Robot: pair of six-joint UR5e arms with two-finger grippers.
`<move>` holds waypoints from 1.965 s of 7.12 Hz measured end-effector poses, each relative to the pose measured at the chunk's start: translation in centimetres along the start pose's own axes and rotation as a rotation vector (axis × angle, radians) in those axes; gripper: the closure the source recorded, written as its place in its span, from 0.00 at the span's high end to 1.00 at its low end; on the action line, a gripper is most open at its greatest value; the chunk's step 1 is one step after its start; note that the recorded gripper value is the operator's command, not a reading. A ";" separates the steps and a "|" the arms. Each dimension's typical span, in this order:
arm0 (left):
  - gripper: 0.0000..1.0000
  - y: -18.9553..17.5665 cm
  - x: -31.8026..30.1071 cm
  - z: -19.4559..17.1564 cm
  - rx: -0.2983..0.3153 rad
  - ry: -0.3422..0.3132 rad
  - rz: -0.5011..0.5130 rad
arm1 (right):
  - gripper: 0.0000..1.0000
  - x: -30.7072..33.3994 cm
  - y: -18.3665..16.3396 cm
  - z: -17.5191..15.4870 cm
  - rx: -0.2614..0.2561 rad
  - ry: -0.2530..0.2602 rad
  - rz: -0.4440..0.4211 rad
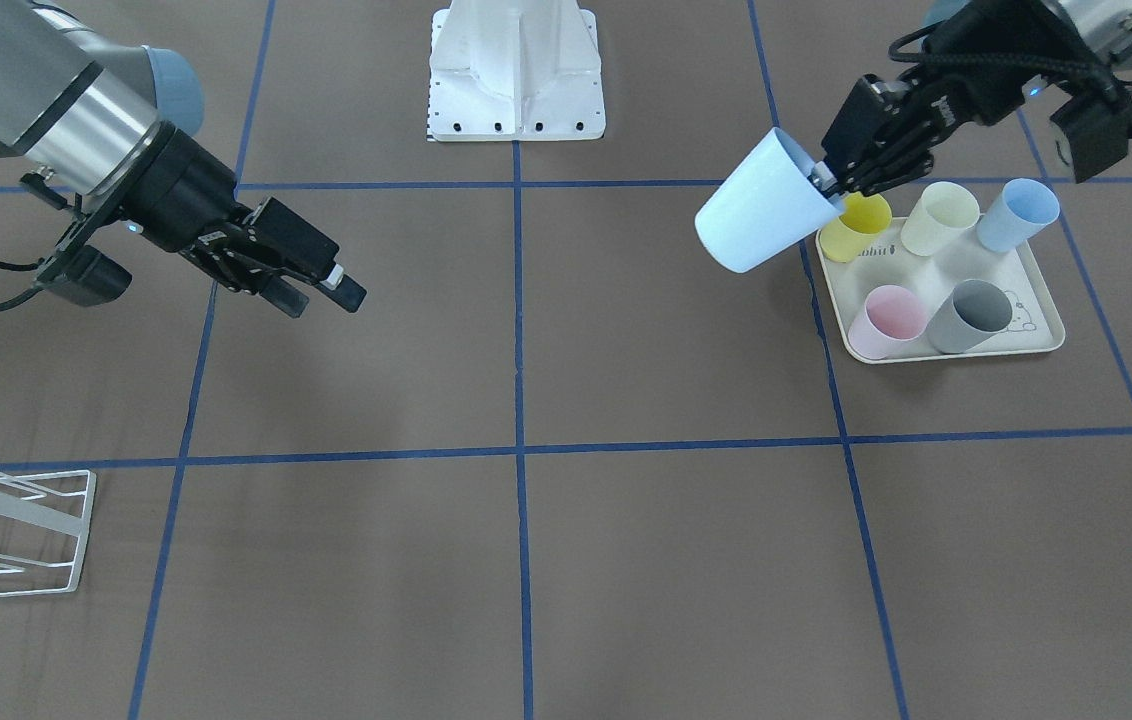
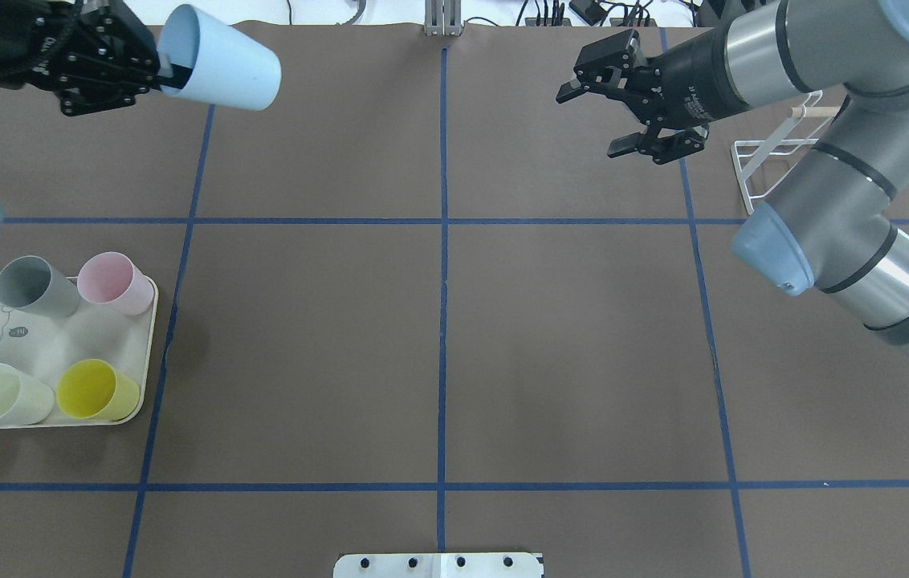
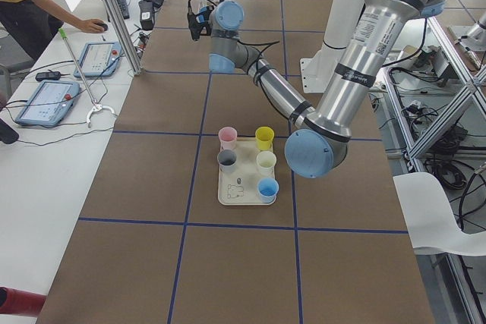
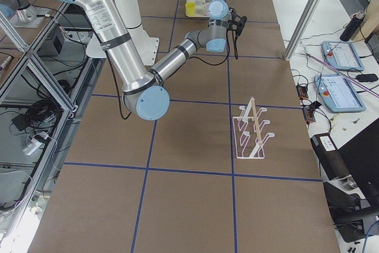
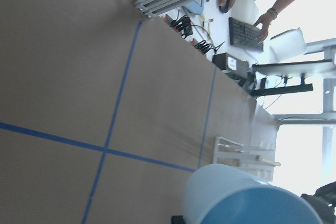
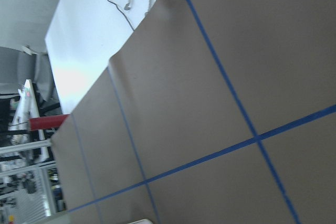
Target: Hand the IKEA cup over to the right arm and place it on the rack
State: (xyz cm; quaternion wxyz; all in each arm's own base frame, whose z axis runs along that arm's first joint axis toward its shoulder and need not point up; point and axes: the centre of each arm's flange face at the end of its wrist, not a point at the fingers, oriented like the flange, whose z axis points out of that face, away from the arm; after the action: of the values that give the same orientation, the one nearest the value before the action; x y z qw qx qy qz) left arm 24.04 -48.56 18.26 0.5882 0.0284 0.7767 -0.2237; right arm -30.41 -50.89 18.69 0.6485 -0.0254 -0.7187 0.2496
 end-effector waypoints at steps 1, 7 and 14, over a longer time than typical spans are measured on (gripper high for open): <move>0.00 1.4 -1.1 1.6 -0.004 0.142 -0.100 | 1.00 -1.3 1.3 -0.5 -0.017 -0.124 0.099; 0.00 4.9 -3.9 5.2 -0.181 0.458 -0.353 | 1.00 -5.9 10.7 2.3 -0.122 -0.475 0.284; 0.00 7.7 -3.1 7.3 -0.244 0.455 -0.369 | 1.00 -5.8 10.9 2.9 -0.106 -0.477 0.298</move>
State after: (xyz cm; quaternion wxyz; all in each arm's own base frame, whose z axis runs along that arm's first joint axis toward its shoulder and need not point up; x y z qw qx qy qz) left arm 33.97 -43.71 17.22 0.3480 -0.1346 0.9014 -0.2196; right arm -35.38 -44.39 8.94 0.4152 -0.1053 -0.8513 0.3031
